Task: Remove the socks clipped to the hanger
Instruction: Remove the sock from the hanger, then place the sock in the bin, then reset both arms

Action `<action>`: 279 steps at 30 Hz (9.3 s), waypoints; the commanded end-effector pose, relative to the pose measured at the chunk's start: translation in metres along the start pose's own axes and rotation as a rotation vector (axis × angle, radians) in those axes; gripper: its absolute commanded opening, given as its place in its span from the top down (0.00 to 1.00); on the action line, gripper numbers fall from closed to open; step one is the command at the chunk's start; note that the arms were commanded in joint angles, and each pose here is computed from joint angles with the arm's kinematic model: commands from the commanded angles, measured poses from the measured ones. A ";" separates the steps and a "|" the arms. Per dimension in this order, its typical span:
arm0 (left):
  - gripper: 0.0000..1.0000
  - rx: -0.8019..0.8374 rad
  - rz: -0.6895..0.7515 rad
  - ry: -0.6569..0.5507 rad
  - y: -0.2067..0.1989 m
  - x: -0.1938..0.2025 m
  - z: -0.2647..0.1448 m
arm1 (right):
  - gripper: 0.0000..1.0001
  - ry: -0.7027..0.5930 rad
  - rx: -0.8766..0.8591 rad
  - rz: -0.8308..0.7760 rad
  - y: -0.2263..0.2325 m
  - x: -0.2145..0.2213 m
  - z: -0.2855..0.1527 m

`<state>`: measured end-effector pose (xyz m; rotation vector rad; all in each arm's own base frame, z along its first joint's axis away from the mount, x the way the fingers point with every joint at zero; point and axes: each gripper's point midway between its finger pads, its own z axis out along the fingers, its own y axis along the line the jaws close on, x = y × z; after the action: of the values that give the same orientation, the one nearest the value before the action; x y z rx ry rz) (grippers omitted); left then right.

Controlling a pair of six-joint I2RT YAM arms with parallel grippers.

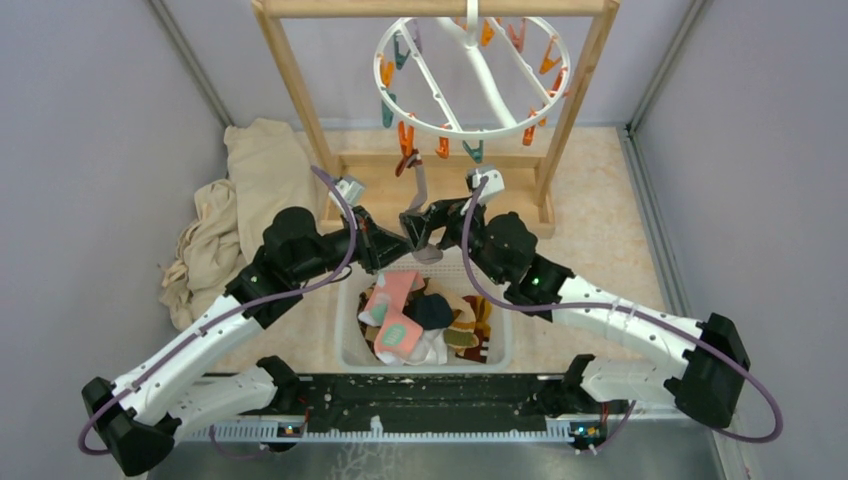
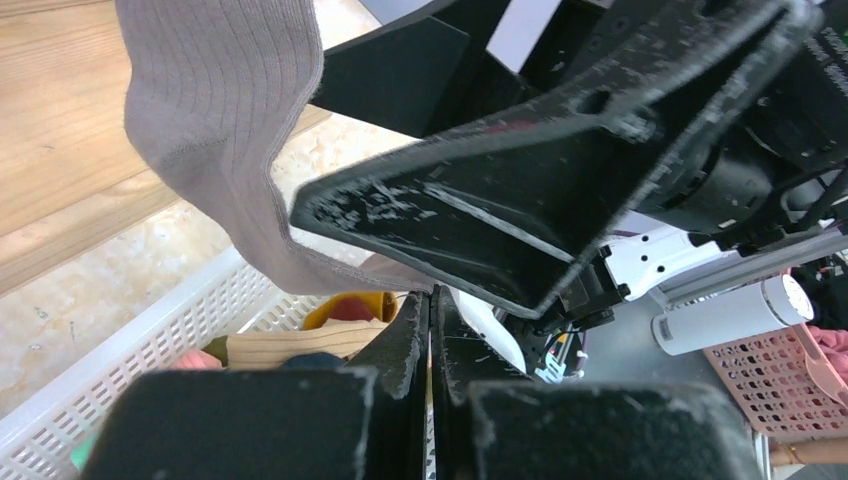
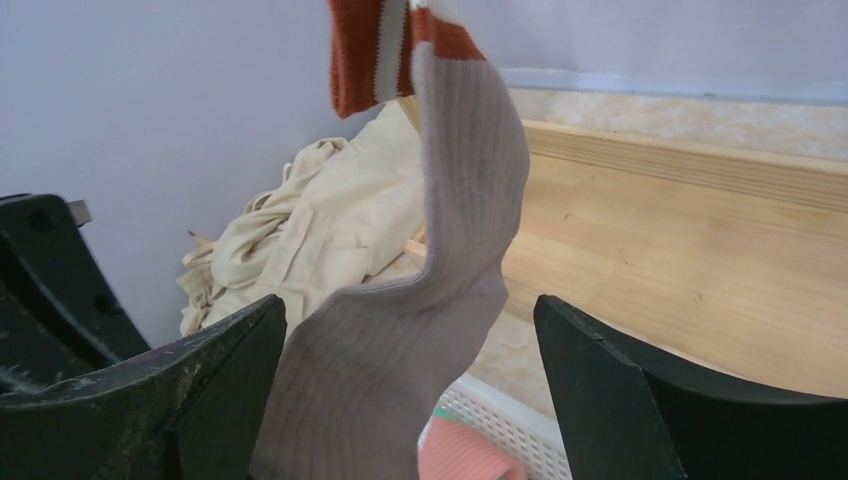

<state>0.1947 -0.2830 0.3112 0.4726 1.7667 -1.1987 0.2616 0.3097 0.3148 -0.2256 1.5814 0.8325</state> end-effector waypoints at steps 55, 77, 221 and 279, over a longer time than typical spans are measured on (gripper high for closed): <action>0.01 -0.197 0.219 -0.139 0.015 -0.075 0.002 | 1.00 -0.029 -0.051 0.064 -0.011 -0.023 -0.036; 0.09 -0.033 0.386 -0.344 -0.016 -0.141 0.051 | 1.00 -0.031 -0.057 0.061 -0.011 -0.021 -0.040; 0.01 -0.403 0.160 -0.107 0.087 0.008 -0.023 | 0.09 0.660 -0.005 0.085 -0.048 0.205 -0.085; 0.01 -1.008 0.422 -0.193 0.353 0.047 -0.121 | 0.02 -0.353 0.981 -0.399 -0.326 0.042 -0.193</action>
<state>0.3565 -0.0199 0.0802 0.0635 1.8159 0.0715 0.2992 -0.0328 0.1348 0.3182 1.4821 -0.2940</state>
